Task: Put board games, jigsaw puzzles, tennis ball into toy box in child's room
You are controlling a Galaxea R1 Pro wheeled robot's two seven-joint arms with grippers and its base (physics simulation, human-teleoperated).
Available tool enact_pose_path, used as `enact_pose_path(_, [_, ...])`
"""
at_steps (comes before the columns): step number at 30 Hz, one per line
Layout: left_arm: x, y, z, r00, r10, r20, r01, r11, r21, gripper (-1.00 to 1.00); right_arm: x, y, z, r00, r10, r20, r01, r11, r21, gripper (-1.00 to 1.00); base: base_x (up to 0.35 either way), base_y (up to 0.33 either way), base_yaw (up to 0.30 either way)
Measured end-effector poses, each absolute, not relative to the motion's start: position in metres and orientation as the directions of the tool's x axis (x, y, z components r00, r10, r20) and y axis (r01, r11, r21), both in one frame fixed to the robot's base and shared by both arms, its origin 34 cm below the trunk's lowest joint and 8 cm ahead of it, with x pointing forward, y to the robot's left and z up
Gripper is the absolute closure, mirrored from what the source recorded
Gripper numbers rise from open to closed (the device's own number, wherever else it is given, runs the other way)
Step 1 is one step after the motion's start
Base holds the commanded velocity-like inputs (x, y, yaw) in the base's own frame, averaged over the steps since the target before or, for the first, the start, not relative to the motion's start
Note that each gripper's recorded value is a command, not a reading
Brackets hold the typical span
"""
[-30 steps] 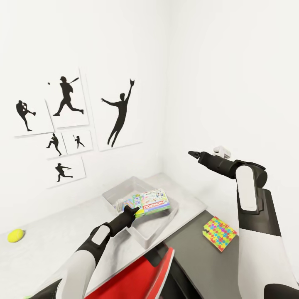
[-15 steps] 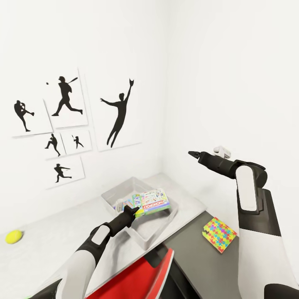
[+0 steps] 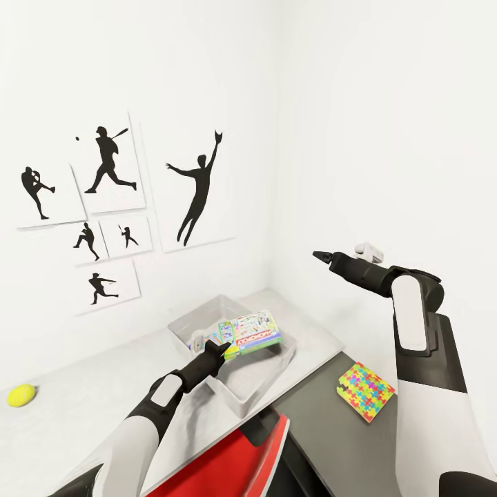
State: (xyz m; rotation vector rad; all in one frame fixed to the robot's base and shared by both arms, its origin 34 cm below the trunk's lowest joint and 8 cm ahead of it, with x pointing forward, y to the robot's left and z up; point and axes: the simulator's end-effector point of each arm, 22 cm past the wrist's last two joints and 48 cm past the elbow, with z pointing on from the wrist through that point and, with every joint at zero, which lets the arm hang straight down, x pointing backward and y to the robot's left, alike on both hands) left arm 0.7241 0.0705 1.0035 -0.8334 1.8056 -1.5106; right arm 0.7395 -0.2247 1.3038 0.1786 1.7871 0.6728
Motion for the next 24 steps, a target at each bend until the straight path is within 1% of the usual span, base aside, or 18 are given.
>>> enact_pose_path(24, [0.7242, 0.0707, 1.0035, -0.599, -0.798, -0.070, -0.071, 0.141, -0.988, 1.00, 0.7398, -0.2241, 1.3032, -0.330, 0.446, -0.832, -0.213, 0.823, 0.526, -1.00, 0.000, 0.000, 0.000])
